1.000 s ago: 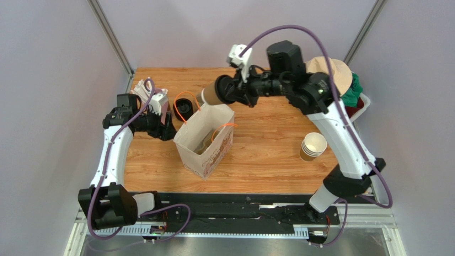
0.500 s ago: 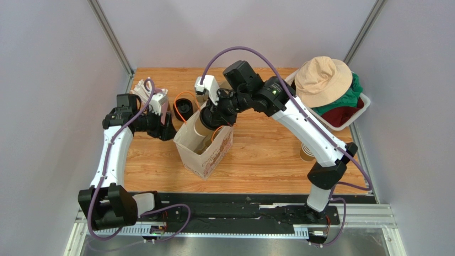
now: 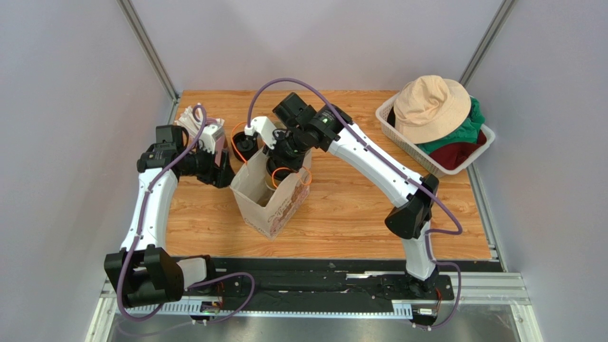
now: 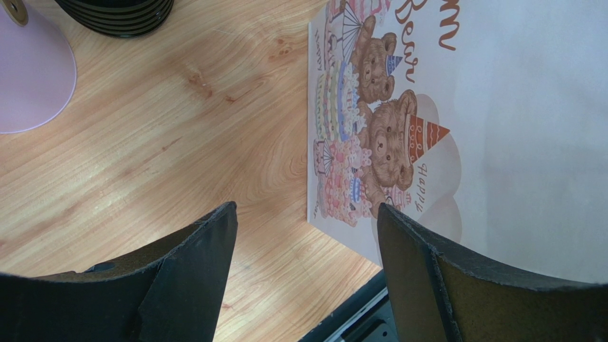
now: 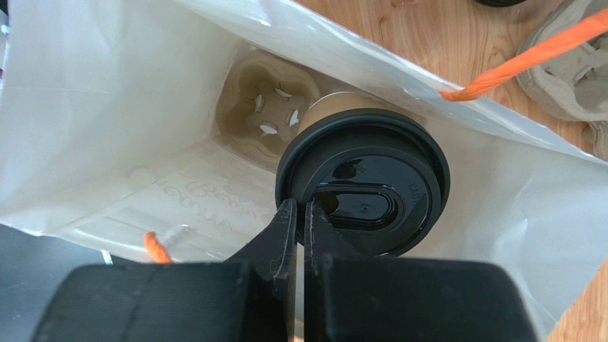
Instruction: Pack the takeout coffee
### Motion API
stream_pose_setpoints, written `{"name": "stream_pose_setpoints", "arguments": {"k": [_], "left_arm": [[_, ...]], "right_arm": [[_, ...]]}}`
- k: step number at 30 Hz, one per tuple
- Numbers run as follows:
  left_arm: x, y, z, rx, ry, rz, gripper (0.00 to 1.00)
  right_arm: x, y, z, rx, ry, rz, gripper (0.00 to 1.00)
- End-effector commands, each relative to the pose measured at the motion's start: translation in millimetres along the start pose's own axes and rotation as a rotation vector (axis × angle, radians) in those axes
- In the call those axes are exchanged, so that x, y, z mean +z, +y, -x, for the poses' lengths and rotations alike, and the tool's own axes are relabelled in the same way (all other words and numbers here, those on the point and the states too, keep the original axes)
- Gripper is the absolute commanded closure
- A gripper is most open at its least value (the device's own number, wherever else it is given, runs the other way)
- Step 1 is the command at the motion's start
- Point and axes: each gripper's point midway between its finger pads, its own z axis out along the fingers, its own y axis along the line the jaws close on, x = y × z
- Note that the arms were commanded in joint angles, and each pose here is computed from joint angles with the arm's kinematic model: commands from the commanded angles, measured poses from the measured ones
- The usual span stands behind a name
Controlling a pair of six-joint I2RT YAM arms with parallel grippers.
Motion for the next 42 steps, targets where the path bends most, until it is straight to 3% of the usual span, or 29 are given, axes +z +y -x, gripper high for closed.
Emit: {"name": "stream_pose_setpoints", "arguments": {"k": [1, 7, 17, 25, 33, 42], "left_arm": [[-3.7, -2.2, 4.5, 0.043, -0.035, -0.002, 0.19], [-2.6, -1.6, 4.6, 0.043, -0.033, -0.004, 0.19], [-5.2, -2.1, 4.9, 0.049, -0.039, 0.006, 0.19], [-3.8, -0.7, 4.1, 0.050, -0.036, 0.007, 0.19], [-3.9, 0.1, 4.1, 0.050, -0.035, 0.011, 0.19], [-3.1, 1.0, 3.0, 0.049, -0.032, 0.013, 0.19]], "right_arm": [[-18.2, 10.0, 15.9, -0.061, -0.060, 0.028, 1.00], [-53.9, 0.7, 45.4, -0.090, -0.187, -0.064, 1.00], [-40.8, -13.9, 57.3, 0.148, -0.261, 0.037, 1.00], [-68.3, -10.3, 67.7, 0.283, -0.356, 0.192, 1.00], [-39.5, -6.2, 53.1, 0.308, -0.268, 0.176, 1.00], [0.8, -24.0, 29.8, 0.265, -0.129, 0.009, 1.00]]}}
